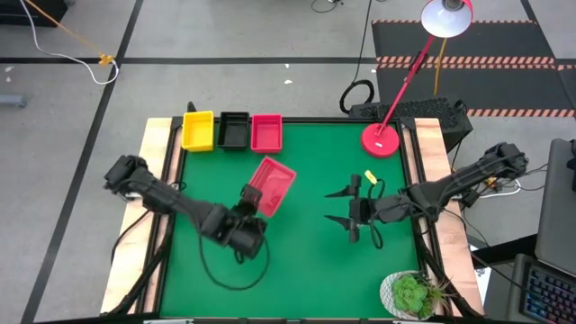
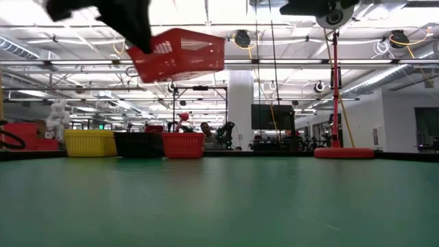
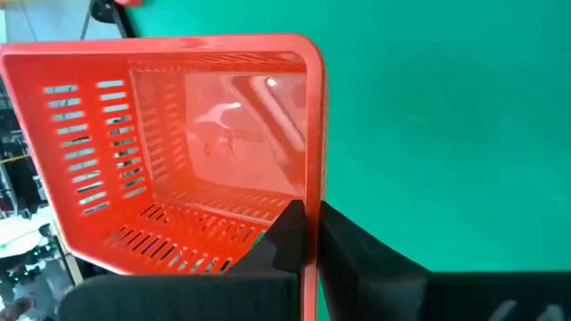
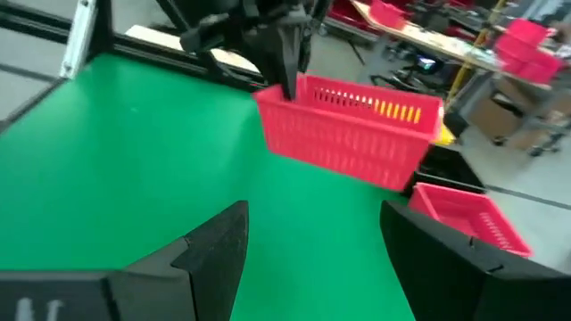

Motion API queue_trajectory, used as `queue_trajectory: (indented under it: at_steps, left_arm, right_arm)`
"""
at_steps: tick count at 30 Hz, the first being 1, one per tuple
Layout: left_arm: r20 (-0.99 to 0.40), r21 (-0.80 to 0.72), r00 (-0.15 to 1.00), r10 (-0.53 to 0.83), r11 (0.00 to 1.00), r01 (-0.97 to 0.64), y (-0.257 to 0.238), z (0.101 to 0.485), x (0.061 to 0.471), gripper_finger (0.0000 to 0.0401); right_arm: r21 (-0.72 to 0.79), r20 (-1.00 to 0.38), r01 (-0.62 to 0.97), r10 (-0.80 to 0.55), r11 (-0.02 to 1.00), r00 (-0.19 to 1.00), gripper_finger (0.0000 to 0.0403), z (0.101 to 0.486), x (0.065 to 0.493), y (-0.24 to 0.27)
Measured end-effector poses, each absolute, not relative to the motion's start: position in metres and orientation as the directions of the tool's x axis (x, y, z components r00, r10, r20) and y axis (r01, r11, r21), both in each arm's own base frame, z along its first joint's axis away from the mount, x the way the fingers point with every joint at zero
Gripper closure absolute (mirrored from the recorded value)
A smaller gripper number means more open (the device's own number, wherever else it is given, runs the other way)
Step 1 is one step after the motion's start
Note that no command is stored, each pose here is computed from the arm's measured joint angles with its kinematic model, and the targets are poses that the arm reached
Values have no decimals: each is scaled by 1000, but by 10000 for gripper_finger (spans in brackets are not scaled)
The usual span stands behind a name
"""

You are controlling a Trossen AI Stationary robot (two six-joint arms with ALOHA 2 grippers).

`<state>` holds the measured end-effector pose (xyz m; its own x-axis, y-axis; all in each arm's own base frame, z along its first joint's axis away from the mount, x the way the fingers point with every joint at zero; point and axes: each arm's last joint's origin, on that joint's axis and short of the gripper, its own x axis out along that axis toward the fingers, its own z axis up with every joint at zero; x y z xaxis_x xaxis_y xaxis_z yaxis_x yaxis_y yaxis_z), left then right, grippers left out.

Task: Stack baskets by color
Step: Stack the bottom red bin on top of the top red bin

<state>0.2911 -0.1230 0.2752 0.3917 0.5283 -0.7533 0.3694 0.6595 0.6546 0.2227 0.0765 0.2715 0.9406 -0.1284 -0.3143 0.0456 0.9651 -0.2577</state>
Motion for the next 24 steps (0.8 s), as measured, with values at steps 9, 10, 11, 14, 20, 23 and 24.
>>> queue_trajectory:
  at_steps: [9, 10, 11, 14, 20, 23, 24]
  left_arm:
    - [-727, 660, 404, 555, 727, 188, -66, 279, 325, 391]
    - [-723, 657, 411, 555, 736, 164, -60, 280, 328, 386]
    - [-718, 655, 421, 554, 743, 139, -54, 280, 332, 383]
    - [-696, 648, 452, 558, 759, 63, -38, 283, 341, 382]
    - [-667, 607, 495, 557, 791, -73, -16, 288, 352, 391]
    - [-663, 600, 508, 550, 796, -79, -14, 289, 353, 381]
    - [-664, 602, 508, 549, 795, -72, -15, 289, 353, 381]
  right_arm:
    - [-250, -194, 258, -309, 933, 931, 154, 309, 230, 82]
    - [-269, -193, 273, -329, 924, 924, 154, 310, 233, 83]
    - [-289, -196, 285, -348, 914, 917, 154, 310, 236, 84]
    - [-370, -206, 317, -410, 873, 888, 154, 307, 251, 87]
    - [-572, -246, 282, -489, 770, 837, 154, 288, 280, 86]
    - [-633, -275, 249, -514, 733, 813, 155, 276, 290, 81]
    - [-647, -283, 242, -523, 723, 804, 157, 272, 293, 79]
